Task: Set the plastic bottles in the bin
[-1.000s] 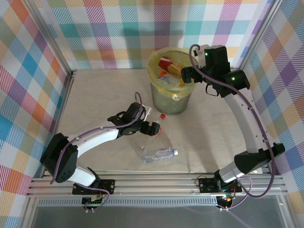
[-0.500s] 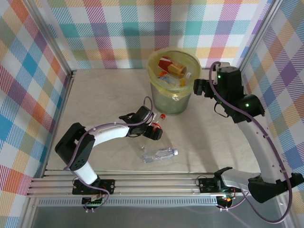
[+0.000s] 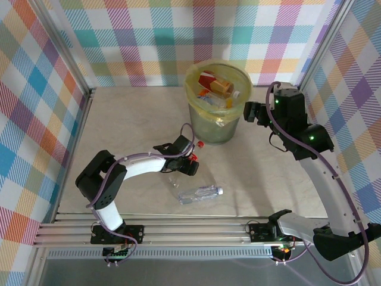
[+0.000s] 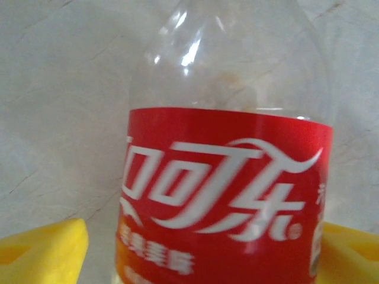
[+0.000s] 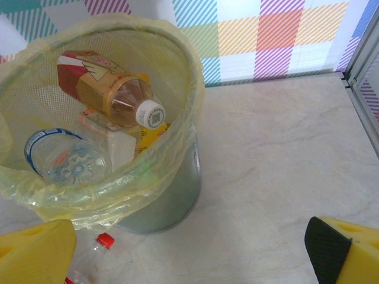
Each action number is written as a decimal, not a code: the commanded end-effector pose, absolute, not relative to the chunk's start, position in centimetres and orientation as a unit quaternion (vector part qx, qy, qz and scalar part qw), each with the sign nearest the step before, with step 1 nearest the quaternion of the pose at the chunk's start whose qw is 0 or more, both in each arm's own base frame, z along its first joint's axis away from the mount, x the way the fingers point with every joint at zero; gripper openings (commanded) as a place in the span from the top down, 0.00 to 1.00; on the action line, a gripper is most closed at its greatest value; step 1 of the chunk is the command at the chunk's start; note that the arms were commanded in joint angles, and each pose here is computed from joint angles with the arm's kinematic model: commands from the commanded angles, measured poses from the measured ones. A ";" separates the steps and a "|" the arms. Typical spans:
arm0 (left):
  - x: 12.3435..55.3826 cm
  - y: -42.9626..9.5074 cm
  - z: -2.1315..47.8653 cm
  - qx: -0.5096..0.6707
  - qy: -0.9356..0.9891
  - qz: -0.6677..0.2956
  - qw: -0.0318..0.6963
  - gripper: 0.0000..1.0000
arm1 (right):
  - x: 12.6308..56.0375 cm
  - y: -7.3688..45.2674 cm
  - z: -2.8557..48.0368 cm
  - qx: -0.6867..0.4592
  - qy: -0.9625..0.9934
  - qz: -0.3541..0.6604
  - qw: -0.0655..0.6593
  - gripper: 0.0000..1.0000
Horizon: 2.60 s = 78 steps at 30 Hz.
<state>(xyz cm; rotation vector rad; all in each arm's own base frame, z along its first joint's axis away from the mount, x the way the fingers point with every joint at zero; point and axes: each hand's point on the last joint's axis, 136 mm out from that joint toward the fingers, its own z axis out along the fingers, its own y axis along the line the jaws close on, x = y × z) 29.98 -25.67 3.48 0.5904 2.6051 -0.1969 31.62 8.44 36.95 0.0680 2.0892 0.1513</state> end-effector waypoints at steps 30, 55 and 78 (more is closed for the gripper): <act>31.9 -18.3 35.1 0.191 0.770 -0.034 0.607 0.54 | 28.6 10.0 37.3 0.051 0.866 0.162 0.470 0.00; 44.6 -35.4 45.2 0.444 0.547 -0.087 0.705 0.47 | 28.0 7.1 36.9 0.129 0.861 0.121 0.477 0.00; 47.0 -37.7 34.4 0.539 0.592 -0.088 0.593 0.22 | 28.3 5.0 38.3 0.140 0.861 0.056 0.486 0.00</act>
